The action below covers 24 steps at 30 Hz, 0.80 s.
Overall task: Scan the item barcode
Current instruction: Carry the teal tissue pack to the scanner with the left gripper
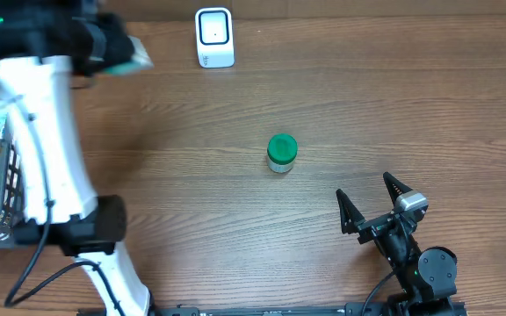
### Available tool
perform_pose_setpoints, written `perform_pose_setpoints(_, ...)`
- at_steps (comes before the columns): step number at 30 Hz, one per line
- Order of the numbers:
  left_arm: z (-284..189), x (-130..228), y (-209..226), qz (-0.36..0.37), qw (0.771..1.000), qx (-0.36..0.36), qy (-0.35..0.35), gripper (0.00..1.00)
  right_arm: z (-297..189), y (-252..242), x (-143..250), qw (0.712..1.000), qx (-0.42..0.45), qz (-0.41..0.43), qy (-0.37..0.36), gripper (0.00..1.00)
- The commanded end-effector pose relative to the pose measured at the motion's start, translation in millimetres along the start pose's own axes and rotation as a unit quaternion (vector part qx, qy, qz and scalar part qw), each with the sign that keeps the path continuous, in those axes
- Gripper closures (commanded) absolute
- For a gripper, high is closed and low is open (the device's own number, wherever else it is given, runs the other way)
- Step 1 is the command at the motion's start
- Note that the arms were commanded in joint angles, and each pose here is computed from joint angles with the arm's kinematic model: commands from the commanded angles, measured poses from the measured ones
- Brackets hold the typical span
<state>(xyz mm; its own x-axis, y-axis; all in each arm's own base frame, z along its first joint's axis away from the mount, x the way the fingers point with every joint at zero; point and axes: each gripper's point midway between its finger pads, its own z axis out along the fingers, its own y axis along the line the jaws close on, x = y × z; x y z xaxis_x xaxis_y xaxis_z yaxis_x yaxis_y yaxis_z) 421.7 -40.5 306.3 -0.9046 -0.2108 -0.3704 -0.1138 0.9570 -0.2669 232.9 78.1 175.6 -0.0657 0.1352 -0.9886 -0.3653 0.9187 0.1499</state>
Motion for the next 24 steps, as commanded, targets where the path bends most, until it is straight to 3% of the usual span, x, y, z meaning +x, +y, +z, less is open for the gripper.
perform_pose_setpoints(1,41.6,35.0,-24.2,0.049,0.996,-0.034,0.072,0.55,0.1,-0.4,2.0,1.000,0.001,0.003,-0.002,0.00)
perform_pose_setpoints(5,110.1,81.3,-49.5,0.097,0.983,-0.079,0.135,0.55,0.1,-0.4,2.0,1.000,0.001,0.003,-0.002,0.00)
perform_pose_setpoints(11,172.9,130.4,-65.2,0.119,0.974,-0.085,0.171,0.49,0.1,-0.4,2.0,1.000,0.001,0.003,-0.002,0.00)
perform_pose_setpoints(17,209.6,156.6,-64.2,0.105,0.975,-0.086,0.178,0.47,0.1,-0.5,2.0,1.000,0.002,0.003,-0.002,0.00)
perform_pose_setpoints(22,233.2,171.2,-73.2,0.092,0.978,-0.041,0.183,0.46,0.1,-0.4,2.0,1.000,0.001,0.003,-0.002,0.00)
perform_pose_setpoints(24,241.0,177.1,-77.6,0.089,0.978,-0.019,0.186,0.42,0.1,-0.4,2.0,1.000,0.001,0.003,-0.002,0.00)
